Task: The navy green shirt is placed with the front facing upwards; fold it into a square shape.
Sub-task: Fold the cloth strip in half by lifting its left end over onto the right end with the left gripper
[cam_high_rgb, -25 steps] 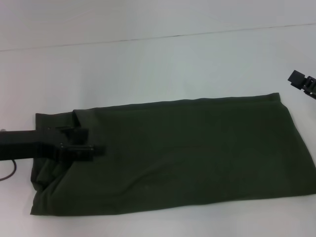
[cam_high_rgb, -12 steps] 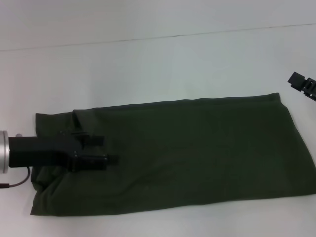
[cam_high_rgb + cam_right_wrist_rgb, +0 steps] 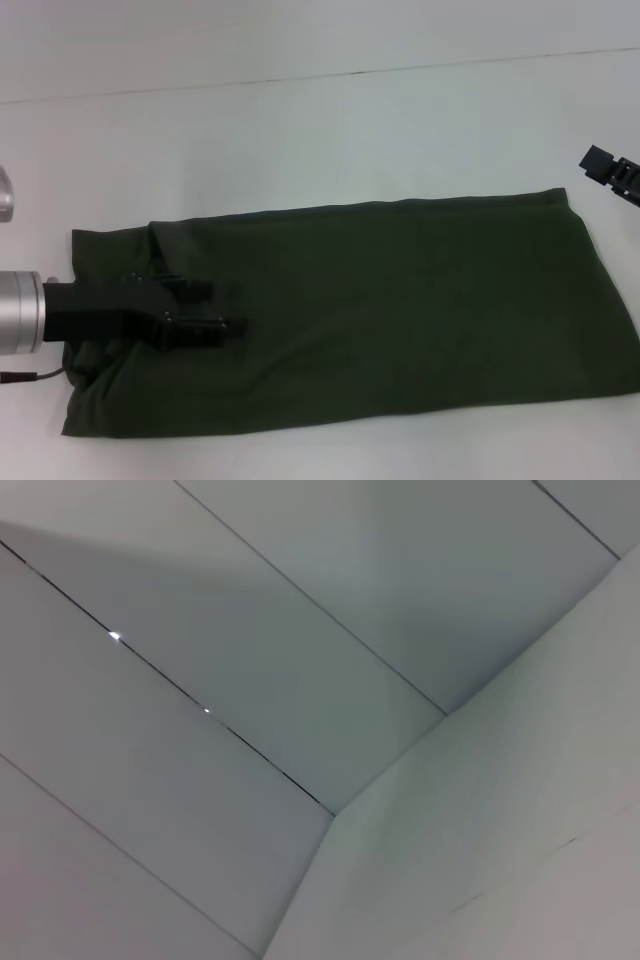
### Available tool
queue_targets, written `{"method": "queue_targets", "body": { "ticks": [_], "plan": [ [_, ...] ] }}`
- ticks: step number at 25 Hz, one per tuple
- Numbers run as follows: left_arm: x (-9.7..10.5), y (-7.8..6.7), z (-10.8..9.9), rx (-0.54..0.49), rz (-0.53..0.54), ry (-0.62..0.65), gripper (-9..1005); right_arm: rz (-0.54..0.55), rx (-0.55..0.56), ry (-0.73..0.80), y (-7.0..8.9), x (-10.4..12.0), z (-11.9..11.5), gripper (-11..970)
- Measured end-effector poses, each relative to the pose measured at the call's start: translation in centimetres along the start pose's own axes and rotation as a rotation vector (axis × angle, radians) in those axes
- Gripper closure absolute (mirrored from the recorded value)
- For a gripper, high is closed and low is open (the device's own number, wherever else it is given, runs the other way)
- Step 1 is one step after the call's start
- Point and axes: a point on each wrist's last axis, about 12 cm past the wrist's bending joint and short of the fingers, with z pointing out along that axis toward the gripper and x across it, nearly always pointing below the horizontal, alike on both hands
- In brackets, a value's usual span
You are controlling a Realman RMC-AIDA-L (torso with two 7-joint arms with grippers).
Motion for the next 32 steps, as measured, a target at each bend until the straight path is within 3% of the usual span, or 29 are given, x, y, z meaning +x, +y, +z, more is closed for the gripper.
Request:
{"method": "queue_targets", "body": {
  "ticks": [16,32],
  "plan": [
    [1.1,1.6,0.1,-0.145,-0.016,0.052,156,0.01,-0.004,-0.001,0.0,0.3,-0.3,443],
    [1.7,2.3,-0.1,-0.208,-0.033,0.073,155,0.01,-0.008,-0.003,0.1,0.2,-0.4,443]
  ]
}}
